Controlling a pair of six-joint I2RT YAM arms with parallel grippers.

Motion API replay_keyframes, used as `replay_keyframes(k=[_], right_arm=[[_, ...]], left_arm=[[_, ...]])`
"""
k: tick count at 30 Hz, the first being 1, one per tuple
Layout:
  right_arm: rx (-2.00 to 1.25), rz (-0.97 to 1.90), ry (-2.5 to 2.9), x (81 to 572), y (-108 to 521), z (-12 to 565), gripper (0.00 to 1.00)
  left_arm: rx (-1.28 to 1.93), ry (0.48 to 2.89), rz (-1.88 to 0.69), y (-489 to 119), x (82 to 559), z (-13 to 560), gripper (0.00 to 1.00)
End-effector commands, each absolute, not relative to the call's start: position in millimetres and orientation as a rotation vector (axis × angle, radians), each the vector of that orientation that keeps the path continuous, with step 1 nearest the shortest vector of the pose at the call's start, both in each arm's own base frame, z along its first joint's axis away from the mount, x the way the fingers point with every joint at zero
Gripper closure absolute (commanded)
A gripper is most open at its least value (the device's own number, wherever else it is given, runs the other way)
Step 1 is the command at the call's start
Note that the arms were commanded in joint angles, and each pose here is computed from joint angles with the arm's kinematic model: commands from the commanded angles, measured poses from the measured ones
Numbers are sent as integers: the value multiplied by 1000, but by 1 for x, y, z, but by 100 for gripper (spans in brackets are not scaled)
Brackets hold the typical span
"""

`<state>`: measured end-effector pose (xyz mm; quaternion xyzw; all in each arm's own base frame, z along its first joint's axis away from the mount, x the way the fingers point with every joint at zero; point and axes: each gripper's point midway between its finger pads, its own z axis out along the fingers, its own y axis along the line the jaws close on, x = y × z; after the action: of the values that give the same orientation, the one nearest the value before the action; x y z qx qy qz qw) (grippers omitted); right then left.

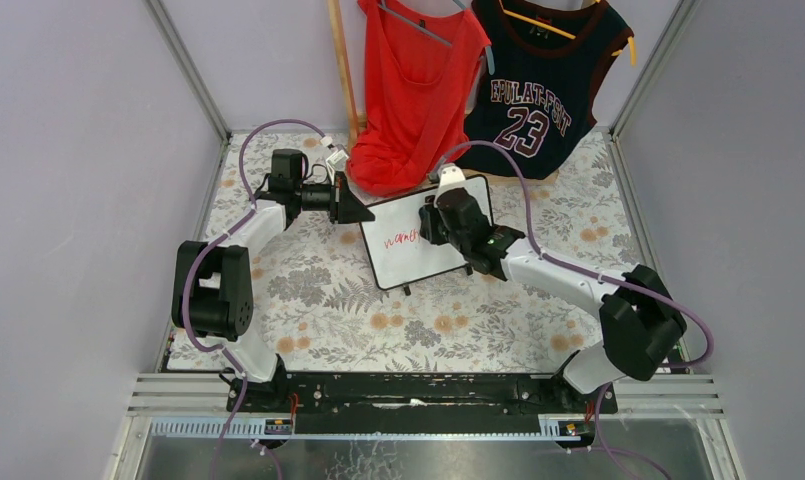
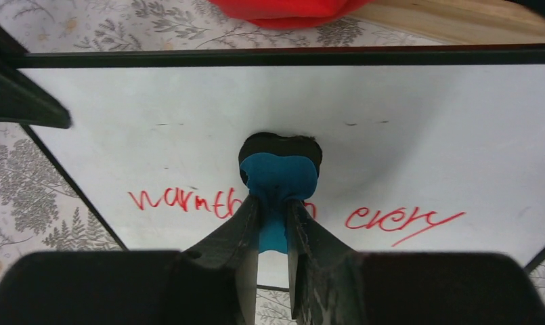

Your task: Erase the whiteboard

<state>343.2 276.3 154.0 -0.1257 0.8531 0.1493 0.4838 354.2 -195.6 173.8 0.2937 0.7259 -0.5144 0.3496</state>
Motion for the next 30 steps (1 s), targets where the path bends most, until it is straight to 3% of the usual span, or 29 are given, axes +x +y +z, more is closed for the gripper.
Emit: replay_keyframes(k=[1, 21, 30], right_arm=[[-290, 456, 2012, 349, 306, 178, 100], [-153, 26, 2060, 359, 177, 146, 100], [-161, 125, 2077, 355, 191, 148, 100]], left_arm=[[746, 1944, -1262, -190, 358, 152, 100], [763, 1949, -1256, -190, 355, 155, 100], [762, 1952, -1263, -190, 354, 153, 100]])
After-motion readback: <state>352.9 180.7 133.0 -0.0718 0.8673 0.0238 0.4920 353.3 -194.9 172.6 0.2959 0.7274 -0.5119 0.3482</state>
